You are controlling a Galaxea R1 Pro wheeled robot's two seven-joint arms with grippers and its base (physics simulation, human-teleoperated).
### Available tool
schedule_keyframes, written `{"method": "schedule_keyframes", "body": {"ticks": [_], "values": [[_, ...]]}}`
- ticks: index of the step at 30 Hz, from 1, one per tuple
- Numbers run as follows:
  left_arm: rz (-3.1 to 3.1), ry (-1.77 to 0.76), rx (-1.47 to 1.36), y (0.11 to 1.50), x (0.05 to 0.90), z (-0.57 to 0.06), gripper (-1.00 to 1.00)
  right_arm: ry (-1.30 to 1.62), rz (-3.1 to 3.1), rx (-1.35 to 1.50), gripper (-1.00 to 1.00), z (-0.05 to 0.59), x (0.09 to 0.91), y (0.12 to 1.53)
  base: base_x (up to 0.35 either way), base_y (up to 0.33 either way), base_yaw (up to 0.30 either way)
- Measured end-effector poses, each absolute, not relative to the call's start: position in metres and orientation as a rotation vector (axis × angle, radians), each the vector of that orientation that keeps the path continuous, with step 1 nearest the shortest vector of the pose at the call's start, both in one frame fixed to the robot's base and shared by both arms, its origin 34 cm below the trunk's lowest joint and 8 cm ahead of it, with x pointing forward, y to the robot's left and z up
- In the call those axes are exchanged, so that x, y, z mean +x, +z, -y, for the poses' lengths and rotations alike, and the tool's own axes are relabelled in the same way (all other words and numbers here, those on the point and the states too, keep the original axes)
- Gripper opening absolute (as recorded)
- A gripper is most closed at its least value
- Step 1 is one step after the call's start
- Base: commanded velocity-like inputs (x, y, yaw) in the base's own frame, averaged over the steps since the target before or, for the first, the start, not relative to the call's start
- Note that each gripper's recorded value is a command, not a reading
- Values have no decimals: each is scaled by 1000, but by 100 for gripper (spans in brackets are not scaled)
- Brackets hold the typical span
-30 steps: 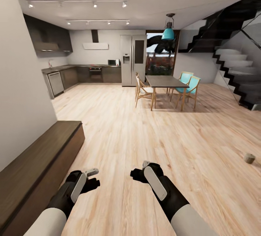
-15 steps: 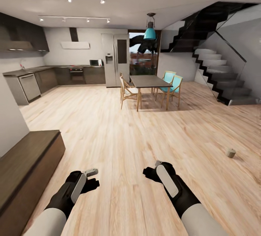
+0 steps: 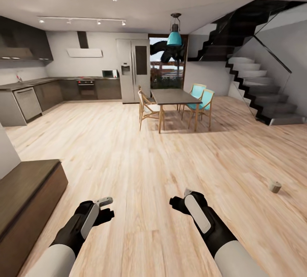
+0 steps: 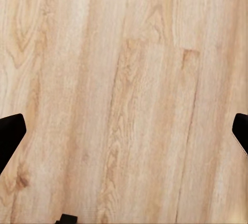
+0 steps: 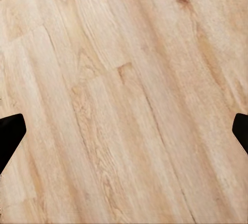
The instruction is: Place each of the two pumpkins and all three candles from the living room inside a cabinet in the living room (use any cabinet), then make sure every cabinet is closed, and position the cauldron so it is next to a table in the living room.
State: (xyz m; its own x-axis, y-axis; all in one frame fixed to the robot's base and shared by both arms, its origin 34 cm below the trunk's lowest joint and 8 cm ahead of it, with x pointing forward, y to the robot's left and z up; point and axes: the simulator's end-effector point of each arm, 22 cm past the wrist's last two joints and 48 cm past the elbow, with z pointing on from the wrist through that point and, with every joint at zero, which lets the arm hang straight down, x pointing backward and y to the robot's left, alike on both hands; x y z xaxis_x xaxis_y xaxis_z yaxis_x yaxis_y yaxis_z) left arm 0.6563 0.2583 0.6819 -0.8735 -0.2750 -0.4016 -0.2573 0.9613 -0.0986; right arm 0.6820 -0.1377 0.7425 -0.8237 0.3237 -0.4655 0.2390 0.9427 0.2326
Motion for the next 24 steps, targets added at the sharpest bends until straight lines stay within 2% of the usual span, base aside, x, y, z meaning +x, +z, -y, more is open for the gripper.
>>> {"method": "schedule_keyframes", "body": {"ticks": [11, 17, 24], "values": [[-2690, -51, -385, 681, 656, -262, 100, 255, -2582, 403, 100, 128, 682, 745, 321, -96, 0], [-2682, 34, -418, 675, 651, -306, 100, 243, -2593, 400, 100, 133, 678, 740, 321, -98, 0], [-2704, 194, -519, 605, 596, -360, 100, 39, -2670, 560, 100, 208, 614, 651, 321, -111, 0]]}}
